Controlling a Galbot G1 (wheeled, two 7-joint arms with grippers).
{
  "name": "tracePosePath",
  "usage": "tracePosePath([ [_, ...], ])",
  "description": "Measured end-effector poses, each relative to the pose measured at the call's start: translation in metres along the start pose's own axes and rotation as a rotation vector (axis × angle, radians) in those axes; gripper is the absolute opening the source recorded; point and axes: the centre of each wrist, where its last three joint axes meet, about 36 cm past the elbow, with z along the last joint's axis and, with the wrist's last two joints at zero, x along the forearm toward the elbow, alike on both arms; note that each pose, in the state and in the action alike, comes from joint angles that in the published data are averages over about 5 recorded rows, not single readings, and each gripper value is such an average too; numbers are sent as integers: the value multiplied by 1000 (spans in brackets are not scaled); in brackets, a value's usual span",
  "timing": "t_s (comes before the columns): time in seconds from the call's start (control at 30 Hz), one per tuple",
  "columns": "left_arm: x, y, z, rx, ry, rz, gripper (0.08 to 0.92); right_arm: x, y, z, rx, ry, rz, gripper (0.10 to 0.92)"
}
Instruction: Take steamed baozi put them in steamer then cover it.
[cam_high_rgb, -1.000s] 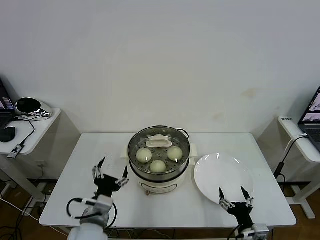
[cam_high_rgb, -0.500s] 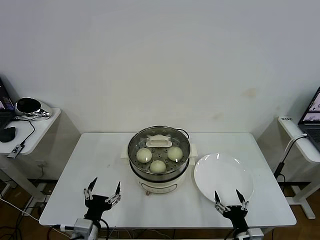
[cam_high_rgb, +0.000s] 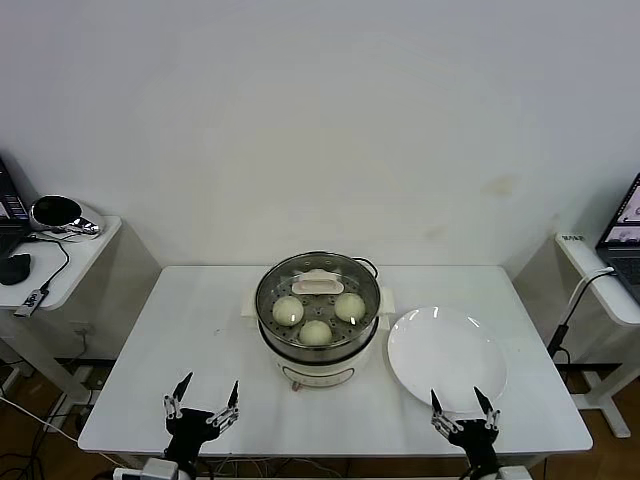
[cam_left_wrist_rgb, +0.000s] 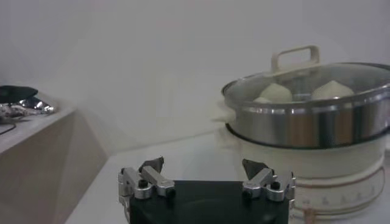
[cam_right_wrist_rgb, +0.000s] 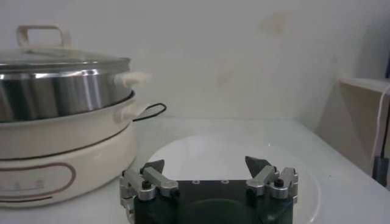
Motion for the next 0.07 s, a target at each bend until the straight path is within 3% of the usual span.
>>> tracePosePath([
  [0.07,1,0,0,2,0,0,823,1,1,0,-1,0,-1,823],
])
